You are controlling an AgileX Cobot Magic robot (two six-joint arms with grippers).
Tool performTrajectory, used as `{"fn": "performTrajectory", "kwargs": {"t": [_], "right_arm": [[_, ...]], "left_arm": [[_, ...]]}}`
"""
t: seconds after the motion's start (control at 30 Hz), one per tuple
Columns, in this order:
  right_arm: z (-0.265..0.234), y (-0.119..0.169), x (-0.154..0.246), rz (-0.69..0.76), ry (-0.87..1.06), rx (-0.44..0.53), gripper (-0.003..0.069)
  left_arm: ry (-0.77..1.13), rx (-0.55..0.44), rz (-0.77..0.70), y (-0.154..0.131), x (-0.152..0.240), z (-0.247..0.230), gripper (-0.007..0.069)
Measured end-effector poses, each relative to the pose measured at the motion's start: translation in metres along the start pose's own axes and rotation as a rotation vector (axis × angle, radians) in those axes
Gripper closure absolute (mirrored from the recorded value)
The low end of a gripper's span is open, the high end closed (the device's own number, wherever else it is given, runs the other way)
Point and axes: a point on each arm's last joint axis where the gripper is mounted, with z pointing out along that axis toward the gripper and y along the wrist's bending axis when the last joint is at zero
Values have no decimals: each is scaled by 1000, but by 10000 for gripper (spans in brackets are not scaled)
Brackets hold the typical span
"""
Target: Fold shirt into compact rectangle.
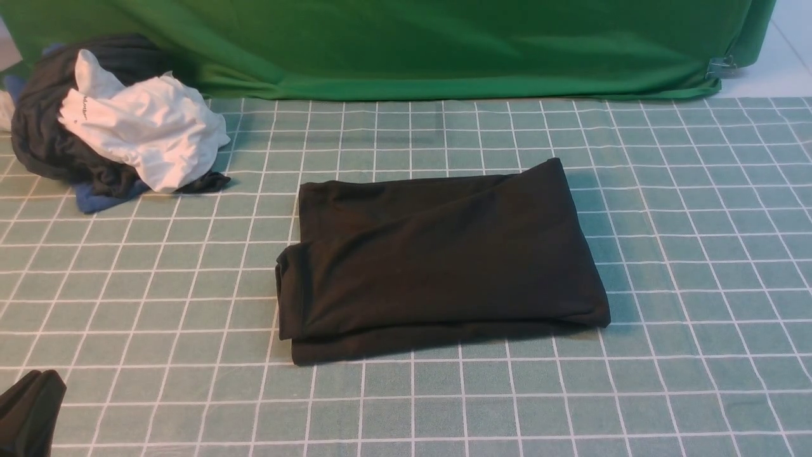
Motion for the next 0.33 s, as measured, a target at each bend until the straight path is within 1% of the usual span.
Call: {"fn": "performTrajectory", "kwargs": {"t": [0.33], "right_arm": [[0,0,0,0,0,0,419]], "left_arm": [[0,0,0,0,0,0,611]]}}
